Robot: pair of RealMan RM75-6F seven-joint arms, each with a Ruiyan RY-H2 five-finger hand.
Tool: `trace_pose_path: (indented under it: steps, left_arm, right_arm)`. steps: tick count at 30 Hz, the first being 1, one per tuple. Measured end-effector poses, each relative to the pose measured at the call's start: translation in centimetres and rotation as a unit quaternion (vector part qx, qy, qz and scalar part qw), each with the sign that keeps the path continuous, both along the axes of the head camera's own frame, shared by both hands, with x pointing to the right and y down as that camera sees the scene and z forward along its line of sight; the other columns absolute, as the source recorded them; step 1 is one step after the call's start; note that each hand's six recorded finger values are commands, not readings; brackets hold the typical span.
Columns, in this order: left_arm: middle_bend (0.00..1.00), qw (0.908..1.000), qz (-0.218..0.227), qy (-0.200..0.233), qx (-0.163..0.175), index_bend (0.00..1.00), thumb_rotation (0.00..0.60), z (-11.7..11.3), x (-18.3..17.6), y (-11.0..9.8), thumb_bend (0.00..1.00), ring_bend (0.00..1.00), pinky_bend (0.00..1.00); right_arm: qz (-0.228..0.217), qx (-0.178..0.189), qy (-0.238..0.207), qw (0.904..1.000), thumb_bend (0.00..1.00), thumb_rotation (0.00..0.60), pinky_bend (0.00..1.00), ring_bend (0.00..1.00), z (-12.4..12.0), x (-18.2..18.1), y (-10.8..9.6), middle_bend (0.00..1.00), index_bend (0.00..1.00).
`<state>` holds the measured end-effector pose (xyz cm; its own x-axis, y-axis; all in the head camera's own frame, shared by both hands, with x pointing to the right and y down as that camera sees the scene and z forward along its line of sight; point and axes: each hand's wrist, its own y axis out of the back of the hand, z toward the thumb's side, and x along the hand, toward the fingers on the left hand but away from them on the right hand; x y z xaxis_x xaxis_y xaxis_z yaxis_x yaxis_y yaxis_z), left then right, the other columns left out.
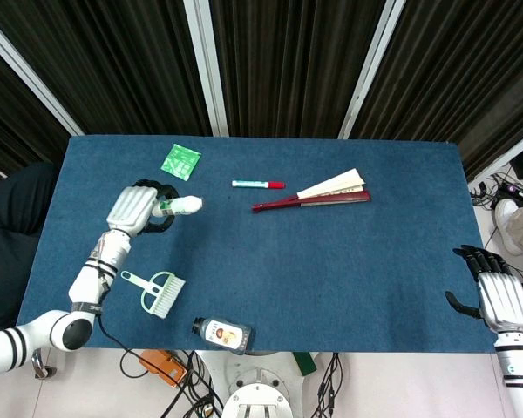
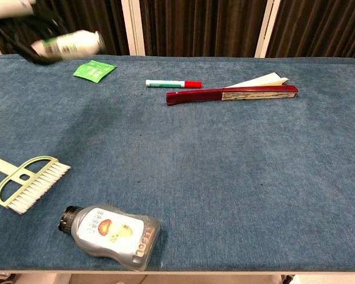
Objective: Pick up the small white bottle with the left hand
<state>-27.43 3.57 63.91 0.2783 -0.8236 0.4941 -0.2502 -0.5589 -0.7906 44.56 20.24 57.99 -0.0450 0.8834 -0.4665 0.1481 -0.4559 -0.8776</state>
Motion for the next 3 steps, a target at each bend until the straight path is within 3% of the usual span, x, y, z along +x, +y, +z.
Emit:
trace_pose_path:
  steps: [3]
  left_arm:
    - [0.6,0.9998,-0.008,0.018,0.007,0.55,0.6,-3.1,-0.8,-0.1,0.39,0.27,0.22]
  right_arm:
    - [0.001,0.0,-0.001,1.0,0.39,0.6,0.17,0.18,0.0,0.0,0.0,0.21,0.24]
